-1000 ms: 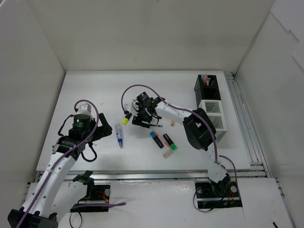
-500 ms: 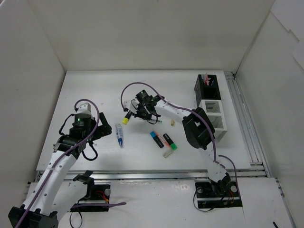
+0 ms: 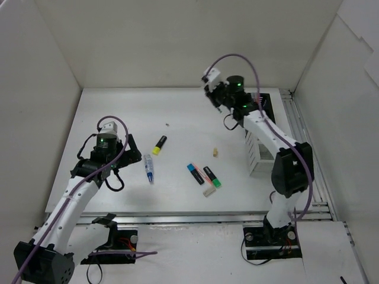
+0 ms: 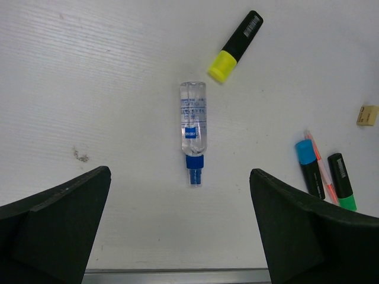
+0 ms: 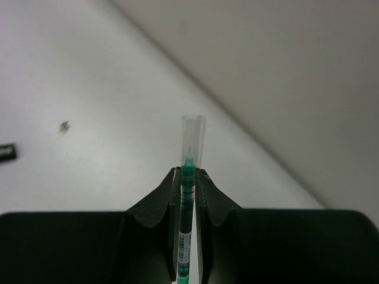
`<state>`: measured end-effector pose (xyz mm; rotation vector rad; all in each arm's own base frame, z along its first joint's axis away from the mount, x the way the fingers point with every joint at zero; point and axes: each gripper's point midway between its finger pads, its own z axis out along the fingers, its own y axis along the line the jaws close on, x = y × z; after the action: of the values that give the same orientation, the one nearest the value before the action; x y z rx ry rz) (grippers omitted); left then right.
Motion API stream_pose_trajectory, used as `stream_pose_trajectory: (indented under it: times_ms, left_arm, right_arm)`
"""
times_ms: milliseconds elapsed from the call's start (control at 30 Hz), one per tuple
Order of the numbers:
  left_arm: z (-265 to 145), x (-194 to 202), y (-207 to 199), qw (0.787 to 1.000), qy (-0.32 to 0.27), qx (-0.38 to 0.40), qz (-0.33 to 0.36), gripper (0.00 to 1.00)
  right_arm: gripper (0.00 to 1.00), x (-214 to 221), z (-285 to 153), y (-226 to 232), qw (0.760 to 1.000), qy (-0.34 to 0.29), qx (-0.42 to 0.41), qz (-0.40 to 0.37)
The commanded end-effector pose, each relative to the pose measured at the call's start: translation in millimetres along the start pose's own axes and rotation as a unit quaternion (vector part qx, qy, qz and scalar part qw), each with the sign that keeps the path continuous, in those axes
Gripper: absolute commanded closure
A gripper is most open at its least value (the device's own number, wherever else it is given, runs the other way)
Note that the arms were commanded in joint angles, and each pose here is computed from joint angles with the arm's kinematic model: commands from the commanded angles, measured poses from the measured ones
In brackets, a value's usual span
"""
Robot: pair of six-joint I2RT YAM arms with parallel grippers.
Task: Sort the stationery into containers
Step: Place the pen in the storage box.
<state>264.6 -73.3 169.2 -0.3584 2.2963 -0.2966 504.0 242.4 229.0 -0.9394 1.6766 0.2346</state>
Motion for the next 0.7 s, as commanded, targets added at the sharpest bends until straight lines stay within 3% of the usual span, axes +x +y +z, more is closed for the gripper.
stream_pose_trajectory:
  times_ms: [0, 167, 367, 667]
  left_arm:
    - [-1.2, -37.6, -21.4, 0.999, -0.040, 0.033, 0.009, 0.01]
    - [9.9, -44.8, -33.2, 0.998, -0.033, 0.050, 0.016, 0.01]
    - [24.9, -49.8, -36.0, 0.999, -0.012, 0.043, 0.020, 0.00]
    - [34.1, -48.3, -36.7, 0.999, 0.000, 0.039, 0.022, 0.01]
  right_arm:
    - [1.00, -87.8, -49.3, -91.2, 0.979, -0.168, 0.114, 0.016]
    - [1.00, -73.1, -77.1, -168.3, 0.964, -0.194, 0.179, 0.041]
    - [1.00, -23.2, -99.1, -253.2, 0.944, -0.213, 0.241, 0.077]
    - [1.00, 40.7, -86.4, -262.3, 0.944, -0.184, 0.248, 0.117]
